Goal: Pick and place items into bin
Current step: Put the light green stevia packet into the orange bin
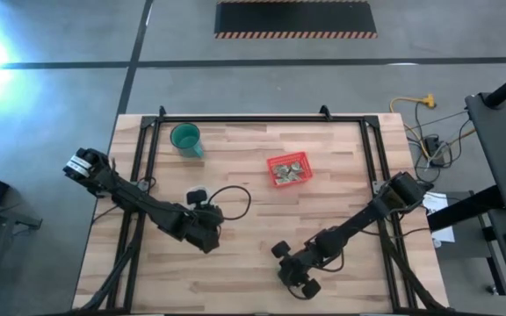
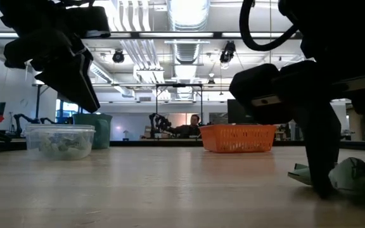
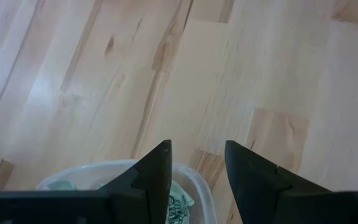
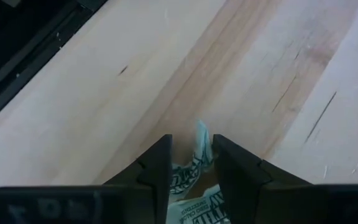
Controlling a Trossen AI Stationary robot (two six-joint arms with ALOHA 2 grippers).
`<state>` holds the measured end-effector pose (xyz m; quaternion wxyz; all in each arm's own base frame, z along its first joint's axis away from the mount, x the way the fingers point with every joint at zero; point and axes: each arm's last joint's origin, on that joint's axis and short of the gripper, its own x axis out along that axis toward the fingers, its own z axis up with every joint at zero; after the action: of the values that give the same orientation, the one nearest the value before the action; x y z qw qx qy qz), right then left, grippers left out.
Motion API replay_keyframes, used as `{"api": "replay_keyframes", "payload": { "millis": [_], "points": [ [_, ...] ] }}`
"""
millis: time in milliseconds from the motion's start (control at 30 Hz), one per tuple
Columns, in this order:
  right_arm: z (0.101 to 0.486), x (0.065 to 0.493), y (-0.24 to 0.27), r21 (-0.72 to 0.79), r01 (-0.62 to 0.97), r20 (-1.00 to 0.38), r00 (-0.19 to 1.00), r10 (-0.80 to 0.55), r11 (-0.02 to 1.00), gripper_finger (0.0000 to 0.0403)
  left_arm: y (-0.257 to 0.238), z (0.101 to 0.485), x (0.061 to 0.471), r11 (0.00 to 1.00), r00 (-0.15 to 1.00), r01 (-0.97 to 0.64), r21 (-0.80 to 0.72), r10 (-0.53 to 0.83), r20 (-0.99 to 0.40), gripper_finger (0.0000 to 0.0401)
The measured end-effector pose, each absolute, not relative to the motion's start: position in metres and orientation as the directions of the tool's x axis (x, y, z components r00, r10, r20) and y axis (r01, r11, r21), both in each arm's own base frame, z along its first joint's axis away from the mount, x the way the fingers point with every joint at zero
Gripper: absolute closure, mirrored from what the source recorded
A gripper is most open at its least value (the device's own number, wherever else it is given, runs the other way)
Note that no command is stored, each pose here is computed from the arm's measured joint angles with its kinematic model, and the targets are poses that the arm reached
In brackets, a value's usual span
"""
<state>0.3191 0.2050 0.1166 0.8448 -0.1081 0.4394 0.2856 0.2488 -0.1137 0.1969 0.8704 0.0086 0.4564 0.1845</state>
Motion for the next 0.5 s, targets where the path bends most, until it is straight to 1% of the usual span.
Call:
{"api": "replay_keyframes", "payload": {
  "millis": [300, 500],
  "points": [
    [0.1193, 0.3191, 0.2049, 0.046, -0.601, -0.800, 0.456, 0.390, 0.798, 0.0362, -0.1136, 0.1966, 0.2485, 0.932, 0.514, -0.313, 0.185, 0.330, -0.792, 0.0269],
    [0.1255, 0.3187, 0.2047, 0.043, -0.603, -0.790, 0.468, 0.397, 0.796, 0.0391, -0.1136, 0.1966, 0.2486, 0.932, 0.514, -0.313, 0.185, 0.330, -0.792, 0.0269]
  ]
}}
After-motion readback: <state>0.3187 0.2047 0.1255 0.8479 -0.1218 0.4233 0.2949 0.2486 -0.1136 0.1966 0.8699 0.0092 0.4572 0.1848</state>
